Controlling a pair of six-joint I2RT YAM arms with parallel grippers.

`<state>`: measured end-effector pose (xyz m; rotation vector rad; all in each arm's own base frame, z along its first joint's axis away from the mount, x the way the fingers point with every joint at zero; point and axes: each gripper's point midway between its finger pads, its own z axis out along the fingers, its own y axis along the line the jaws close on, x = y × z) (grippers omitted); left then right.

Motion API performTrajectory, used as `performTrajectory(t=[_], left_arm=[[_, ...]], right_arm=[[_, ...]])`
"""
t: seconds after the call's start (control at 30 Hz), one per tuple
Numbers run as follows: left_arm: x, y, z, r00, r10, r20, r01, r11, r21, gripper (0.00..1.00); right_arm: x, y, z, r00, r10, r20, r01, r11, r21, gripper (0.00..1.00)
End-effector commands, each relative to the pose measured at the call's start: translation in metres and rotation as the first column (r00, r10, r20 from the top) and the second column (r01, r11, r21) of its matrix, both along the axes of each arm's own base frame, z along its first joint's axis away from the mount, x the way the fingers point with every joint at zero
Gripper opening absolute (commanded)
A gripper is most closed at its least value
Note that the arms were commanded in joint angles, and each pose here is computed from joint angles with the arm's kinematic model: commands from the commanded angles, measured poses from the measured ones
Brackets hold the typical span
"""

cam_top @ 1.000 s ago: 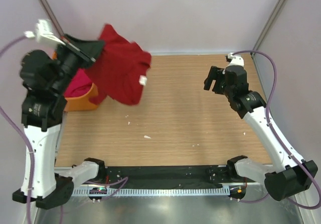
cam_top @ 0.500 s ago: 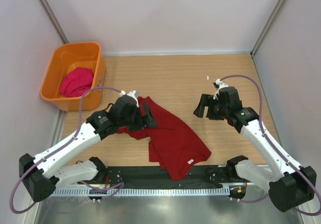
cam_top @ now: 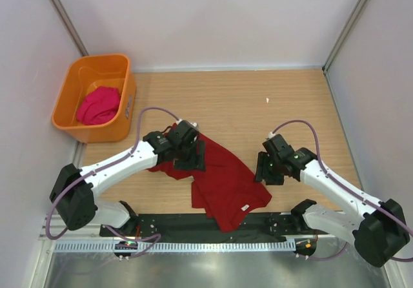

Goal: Fold and stack the t-shirts
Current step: Flatten the tshirt out

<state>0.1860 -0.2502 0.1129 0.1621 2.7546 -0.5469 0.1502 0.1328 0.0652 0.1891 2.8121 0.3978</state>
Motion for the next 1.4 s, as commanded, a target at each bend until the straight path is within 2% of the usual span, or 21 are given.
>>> performTrajectory(t=[0.0, 0.13, 0.3, 0.43, 0.53, 0.6, 0.77, 0.8, 0.83, 0.87, 0.9, 0.97, 1.0, 1.03, 1.1, 1.17, 1.23, 1.27, 1.3, 1.33, 1.37], left_arm=[[-0.016, -0.006, -0.009, 0.999, -0.01, -0.049, 0.008, 1.0, -0.025, 0.7], [-0.025, -0.012, -0.019, 0.998, -0.009, -0.066, 0.006, 0.999, -0.042, 0.76], [-0.028, -0.011, -0.046, 0.996, 0.015, -0.093, -0.019, 0.999, -0.039, 0.76], [-0.024, -0.009, -0.045, 0.996, 0.043, -0.079, -0.044, 0.999, -0.02, 0.68], [-0.022, 0.0, -0.019, 0.996, 0.089, -0.004, -0.089, 0.995, -0.053, 0.67], [-0.02, 0.021, -0.007, 0.985, 0.162, 0.053, -0.161, 0.986, -0.031, 0.67], [-0.029, 0.065, 0.039, 0.938, 0.304, 0.169, -0.284, 0.949, -0.135, 0.68], [-0.032, 0.074, 0.04, 0.931, 0.322, 0.174, -0.303, 0.945, -0.126, 0.68], [-0.035, 0.08, 0.045, 0.92, 0.351, 0.177, -0.325, 0.932, -0.158, 0.69], [-0.037, 0.084, 0.046, 0.916, 0.36, 0.177, -0.334, 0.929, -0.162, 0.69], [-0.04, 0.089, 0.046, 0.913, 0.369, 0.175, -0.345, 0.926, -0.155, 0.69], [-0.042, 0.095, 0.049, 0.905, 0.386, 0.18, -0.36, 0.919, -0.163, 0.72], [-0.043, 0.099, 0.049, 0.902, 0.391, 0.181, -0.368, 0.918, -0.148, 0.73], [-0.043, 0.102, 0.049, 0.897, 0.399, 0.187, -0.378, 0.915, -0.14, 0.76], [-0.044, 0.107, 0.05, 0.893, 0.41, 0.188, -0.394, 0.912, -0.118, 0.77], [-0.042, 0.109, 0.05, 0.886, 0.421, 0.191, -0.407, 0.907, -0.111, 0.76], [-0.041, 0.111, 0.048, 0.879, 0.437, 0.191, -0.424, 0.899, -0.108, 0.74], [-0.04, 0.113, 0.047, 0.873, 0.448, 0.193, -0.436, 0.894, -0.101, 0.73], [-0.04, 0.116, 0.044, 0.866, 0.463, 0.189, -0.454, 0.886, -0.092, 0.72], [-0.04, 0.119, 0.042, 0.864, 0.468, 0.189, -0.461, 0.884, -0.081, 0.7], [-0.038, 0.125, 0.04, 0.854, 0.485, 0.186, -0.482, 0.874, -0.065, 0.7]], right_arm=[[-0.006, -0.019, -0.01, 0.99, -0.141, -0.014, 0.138, 0.985, -0.104, 0.55], [-0.017, -0.025, -0.029, 0.98, -0.19, -0.061, 0.179, 0.973, -0.145, 0.55], [-0.015, -0.024, -0.038, 0.983, -0.175, -0.057, 0.162, 0.971, -0.173, 0.52], [-0.006, -0.028, -0.046, 0.975, -0.218, -0.039, 0.205, 0.956, -0.211, 0.14], [0.007, -0.02, -0.048, 0.966, -0.258, -0.016, 0.251, 0.95, -0.186, 0.11], [0.024, -0.024, -0.04, 0.952, -0.301, 0.05, 0.305, 0.931, -0.2, 0.01], [0.089, -0.061, -0.001, 0.903, -0.365, 0.228, 0.418, 0.87, -0.261, 0.01], [0.116, -0.061, 0.022, 0.892, -0.35, 0.286, 0.422, 0.873, -0.246, 0.01], [0.131, -0.067, 0.014, 0.93, -0.262, 0.258, 0.34, 0.879, -0.334, 0.01], [0.168, -0.065, 0.039, 0.921, -0.24, 0.308, 0.337, 0.887, -0.315, 0.01], [0.185, -0.07, 0.043, 0.926, -0.223, 0.305, 0.327, 0.877, -0.352, 0.01], [0.21, -0.071, 0.033, 0.966, -0.117, 0.232, 0.213, 0.869, -0.448, 0.45], [0.237, -0.064, 0.062, 0.95, -0.108, 0.294, 0.234, 0.869, -0.435, 0.6], [0.242, -0.058, 0.069, 0.952, -0.097, 0.29, 0.22, 0.877, -0.428, 0.61], [0.235, -0.04, 0.086, 0.954, -0.09, 0.287, 0.199, 0.905, -0.377, 0.63], [0.207, -0.01, 0.09, 0.962, -0.05, 0.268, 0.137, 0.939, -0.317, 0.62], [0.153, 0.003, 0.086, 0.965, -0.096, 0.245, 0.149, 0.966, -0.21, 0.58], [0.136, 0.007, 0.083, 0.962, -0.139, 0.234, 0.176, 0.974, -0.146, 0.51], [0.1, 0.0, 0.069, 0.957, -0.207, 0.201, 0.226, 0.971, -0.076, 0.32], [0.086, 0.004, 0.061, 0.955, -0.234, 0.18, 0.241, 0.971, -0.015, 0.25], [0.068, 0.01, 0.053, 0.963, -0.235, 0.132, 0.232, 0.972, 0.037, 0.24]])
